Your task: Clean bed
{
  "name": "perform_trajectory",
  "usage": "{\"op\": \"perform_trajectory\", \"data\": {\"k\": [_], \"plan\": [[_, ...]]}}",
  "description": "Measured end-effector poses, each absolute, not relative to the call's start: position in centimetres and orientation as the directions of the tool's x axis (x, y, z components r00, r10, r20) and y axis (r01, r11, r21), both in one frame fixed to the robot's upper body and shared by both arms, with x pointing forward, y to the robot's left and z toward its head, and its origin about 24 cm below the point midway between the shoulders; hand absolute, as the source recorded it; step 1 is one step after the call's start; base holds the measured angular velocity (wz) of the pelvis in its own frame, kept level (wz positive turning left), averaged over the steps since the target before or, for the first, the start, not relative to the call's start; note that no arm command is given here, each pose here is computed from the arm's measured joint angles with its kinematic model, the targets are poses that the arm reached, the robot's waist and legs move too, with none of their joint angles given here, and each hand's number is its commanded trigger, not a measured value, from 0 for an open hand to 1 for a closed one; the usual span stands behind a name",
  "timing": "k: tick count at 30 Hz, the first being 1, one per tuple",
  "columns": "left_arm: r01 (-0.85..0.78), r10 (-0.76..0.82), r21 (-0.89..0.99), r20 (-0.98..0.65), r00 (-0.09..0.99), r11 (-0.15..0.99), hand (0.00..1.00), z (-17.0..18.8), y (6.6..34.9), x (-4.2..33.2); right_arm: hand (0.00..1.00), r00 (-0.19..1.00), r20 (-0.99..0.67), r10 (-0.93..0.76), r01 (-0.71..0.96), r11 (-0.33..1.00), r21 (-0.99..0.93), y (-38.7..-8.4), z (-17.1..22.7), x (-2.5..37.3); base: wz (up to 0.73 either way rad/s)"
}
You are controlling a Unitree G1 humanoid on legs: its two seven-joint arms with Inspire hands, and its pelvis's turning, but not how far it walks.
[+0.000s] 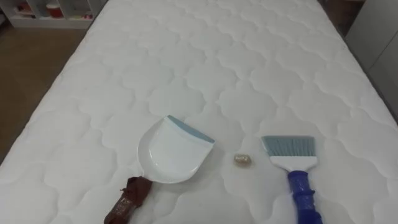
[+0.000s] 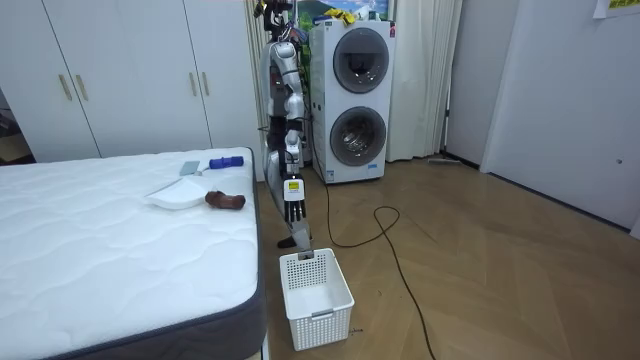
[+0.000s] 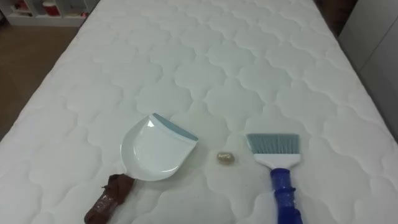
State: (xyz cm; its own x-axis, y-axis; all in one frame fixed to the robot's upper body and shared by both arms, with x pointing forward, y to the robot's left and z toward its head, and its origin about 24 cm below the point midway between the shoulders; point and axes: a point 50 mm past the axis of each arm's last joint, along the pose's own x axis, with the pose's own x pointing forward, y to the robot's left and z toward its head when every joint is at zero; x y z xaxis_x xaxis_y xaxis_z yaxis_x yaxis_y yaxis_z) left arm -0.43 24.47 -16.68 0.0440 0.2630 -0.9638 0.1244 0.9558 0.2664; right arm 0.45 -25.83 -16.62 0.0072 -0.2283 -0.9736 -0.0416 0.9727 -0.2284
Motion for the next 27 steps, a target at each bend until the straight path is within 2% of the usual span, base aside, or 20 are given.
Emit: {"op": "perform_trajectory", "data": {"k": [21, 27], "plan": [[0.125, 0.303, 0.309, -0.951, 0.063, 0.943, 0.0, -16.6, 24.6, -0.3, 0.0, 0.035, -0.973, -0.229, -0.026, 0.973, -0.23, -25.8, -16.6, 0.8, 0.0], [0.127, 0.377, 0.392, -0.918, 0.126, 0.911, 0.0, -16.3, 25.3, 0.7, 0.0, 0.065, -0.968, -0.24, 0.024, 0.971, -0.239, -25.8, -16.6, 1.2, 0.0]]}}
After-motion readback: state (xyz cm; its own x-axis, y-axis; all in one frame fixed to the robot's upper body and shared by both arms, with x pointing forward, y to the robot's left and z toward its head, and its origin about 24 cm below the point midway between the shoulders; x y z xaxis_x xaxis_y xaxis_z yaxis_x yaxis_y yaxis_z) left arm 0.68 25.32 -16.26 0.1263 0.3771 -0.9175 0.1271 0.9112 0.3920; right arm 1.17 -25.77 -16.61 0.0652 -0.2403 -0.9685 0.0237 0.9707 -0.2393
